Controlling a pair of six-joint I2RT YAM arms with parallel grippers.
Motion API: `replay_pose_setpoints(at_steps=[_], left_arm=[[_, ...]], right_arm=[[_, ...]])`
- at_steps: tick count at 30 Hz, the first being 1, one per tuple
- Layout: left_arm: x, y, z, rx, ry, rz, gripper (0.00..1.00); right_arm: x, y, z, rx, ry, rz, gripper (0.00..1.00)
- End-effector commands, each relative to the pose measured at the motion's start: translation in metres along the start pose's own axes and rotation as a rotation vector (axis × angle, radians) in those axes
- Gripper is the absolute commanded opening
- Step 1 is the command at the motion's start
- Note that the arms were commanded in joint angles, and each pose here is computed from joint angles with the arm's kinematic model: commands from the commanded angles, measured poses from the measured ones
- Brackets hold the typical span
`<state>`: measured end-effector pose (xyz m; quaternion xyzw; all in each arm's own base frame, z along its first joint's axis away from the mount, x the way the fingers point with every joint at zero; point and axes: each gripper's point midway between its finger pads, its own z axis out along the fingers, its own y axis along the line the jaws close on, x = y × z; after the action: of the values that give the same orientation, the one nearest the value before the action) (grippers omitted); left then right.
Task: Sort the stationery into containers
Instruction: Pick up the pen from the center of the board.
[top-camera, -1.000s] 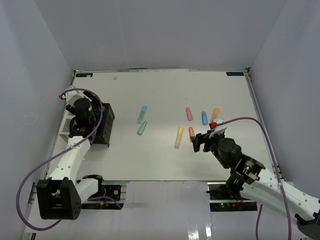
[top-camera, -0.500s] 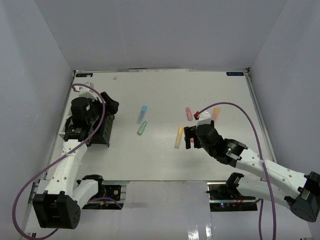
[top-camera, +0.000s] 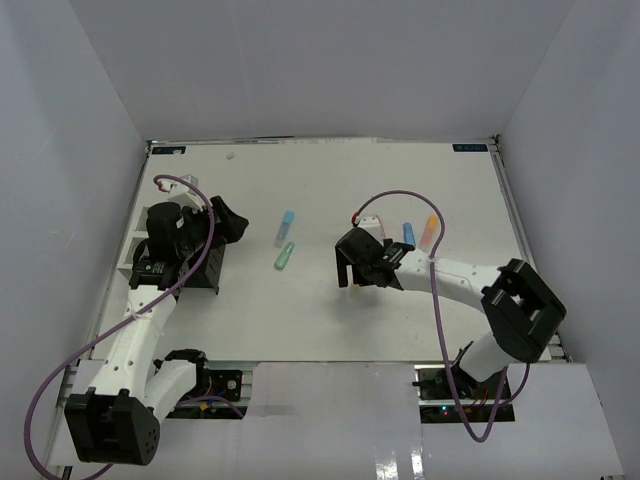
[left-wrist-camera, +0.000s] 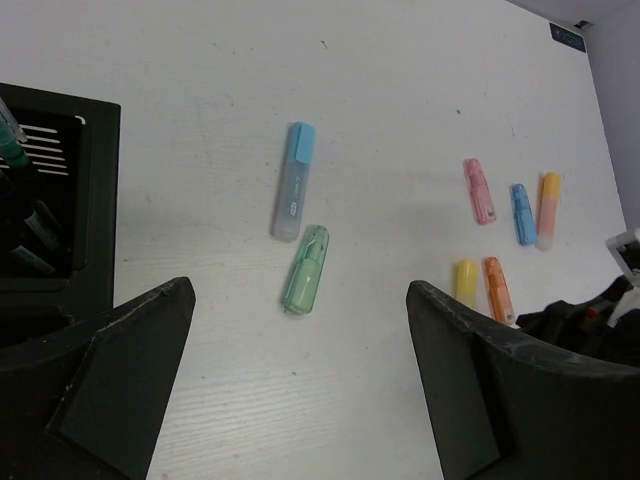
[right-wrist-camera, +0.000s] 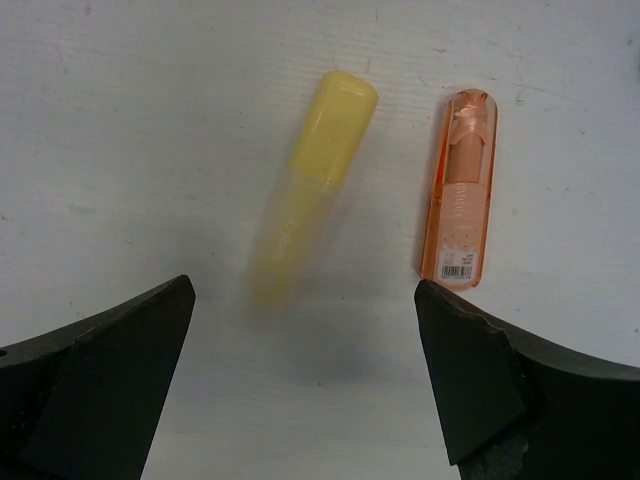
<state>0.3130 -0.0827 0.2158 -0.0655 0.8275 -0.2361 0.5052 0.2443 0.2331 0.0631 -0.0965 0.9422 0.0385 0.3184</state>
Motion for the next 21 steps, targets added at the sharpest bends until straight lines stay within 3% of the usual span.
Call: replay_pose_setpoints(at_steps=[1,5,11,17,20,21], left_arm=[[0.003,-0.009,-0.003,0.045,0.011,-0.004,0.98],[0.004,-0.009,-0.002,0.051,0.017,-0.006,0.98],[0.007,-0.014,0.000,0.079,0.037,-0.013,0.98],[0.014,-0.028,0.002,0.159,0.092,-0.053,0.98],[0.015,-0.033,0.000,0.175,0.096,-0.089,0.98],[0.017,-0.036,-0.002,0.186,0.100,-0.096,0.98]], right_arm=[[-0.010,0.012,0.013,0.003,0.003,0.088,0.98],[-0.001,0.010,0.028,0.037,0.024,0.101,1.00],[0.010,0.008,0.045,0.069,0.053,0.108,0.88],[0.019,0.003,0.053,0.093,0.074,0.102,0.61],[0.022,-0.003,0.051,0.104,0.066,0.092,0.41],[0.023,-0.006,0.048,0.105,0.063,0.085,0.28]])
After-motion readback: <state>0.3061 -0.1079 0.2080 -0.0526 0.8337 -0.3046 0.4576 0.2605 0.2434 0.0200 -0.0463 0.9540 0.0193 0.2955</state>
